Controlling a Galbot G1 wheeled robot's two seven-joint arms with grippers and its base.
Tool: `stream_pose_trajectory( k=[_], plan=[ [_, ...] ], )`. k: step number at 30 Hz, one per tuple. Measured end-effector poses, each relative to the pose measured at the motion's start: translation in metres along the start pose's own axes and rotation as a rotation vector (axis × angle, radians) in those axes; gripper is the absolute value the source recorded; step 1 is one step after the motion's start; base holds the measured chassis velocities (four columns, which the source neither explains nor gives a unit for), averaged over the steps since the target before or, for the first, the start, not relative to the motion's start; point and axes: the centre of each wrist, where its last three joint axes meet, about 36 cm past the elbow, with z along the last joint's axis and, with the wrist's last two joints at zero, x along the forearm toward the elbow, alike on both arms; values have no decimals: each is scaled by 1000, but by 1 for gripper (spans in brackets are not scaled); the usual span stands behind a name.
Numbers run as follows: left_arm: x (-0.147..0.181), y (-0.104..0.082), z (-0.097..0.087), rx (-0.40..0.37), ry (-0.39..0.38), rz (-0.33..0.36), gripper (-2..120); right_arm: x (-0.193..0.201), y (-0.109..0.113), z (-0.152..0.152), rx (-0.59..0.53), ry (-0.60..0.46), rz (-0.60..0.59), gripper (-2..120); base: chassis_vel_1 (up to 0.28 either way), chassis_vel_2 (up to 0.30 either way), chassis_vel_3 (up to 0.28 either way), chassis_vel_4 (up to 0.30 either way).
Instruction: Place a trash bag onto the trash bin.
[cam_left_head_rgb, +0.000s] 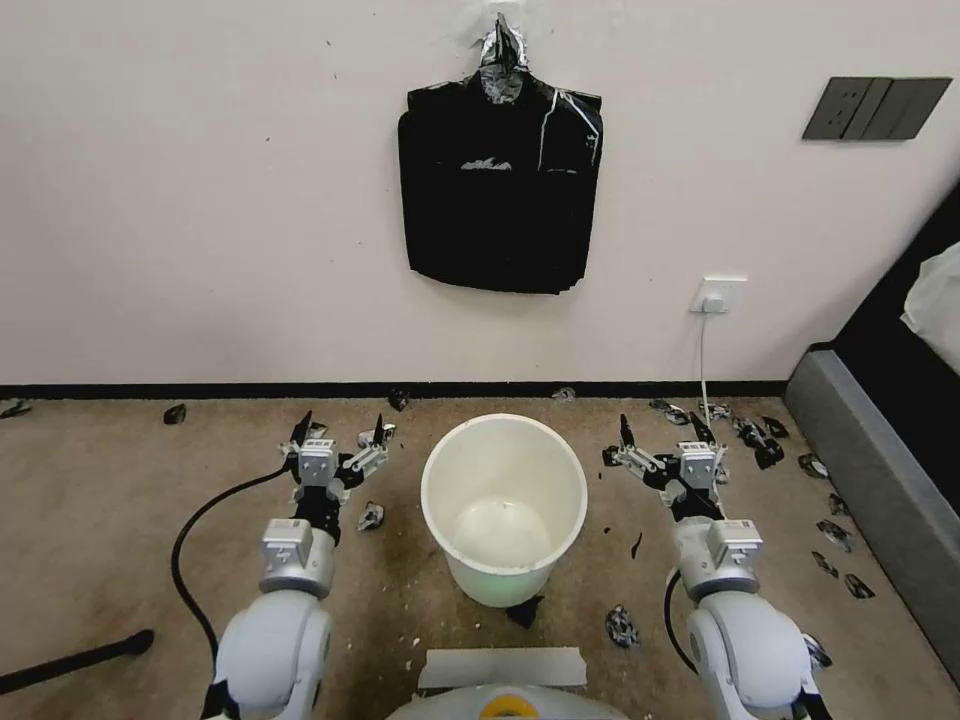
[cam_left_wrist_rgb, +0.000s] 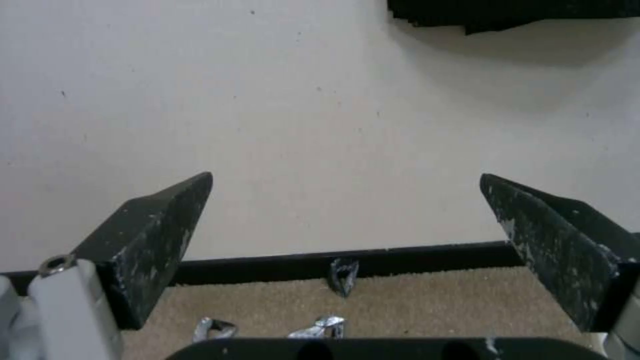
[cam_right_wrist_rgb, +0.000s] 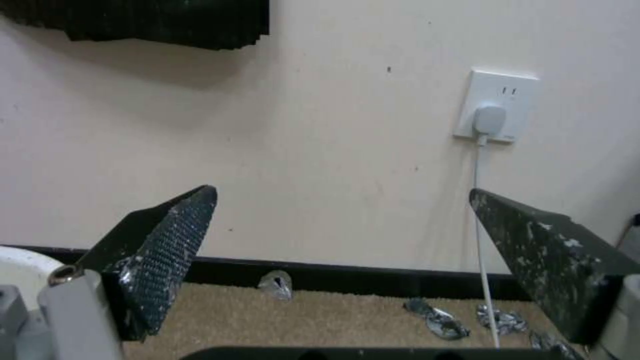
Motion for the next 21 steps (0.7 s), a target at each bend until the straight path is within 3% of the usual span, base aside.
stream_pose_trajectory(
  k=[21],
  plan=[
    [0, 0, 0, 0, 0, 0, 100, 0, 0, 0, 0, 0, 0, 100, 0, 0, 0, 0]
  ],
)
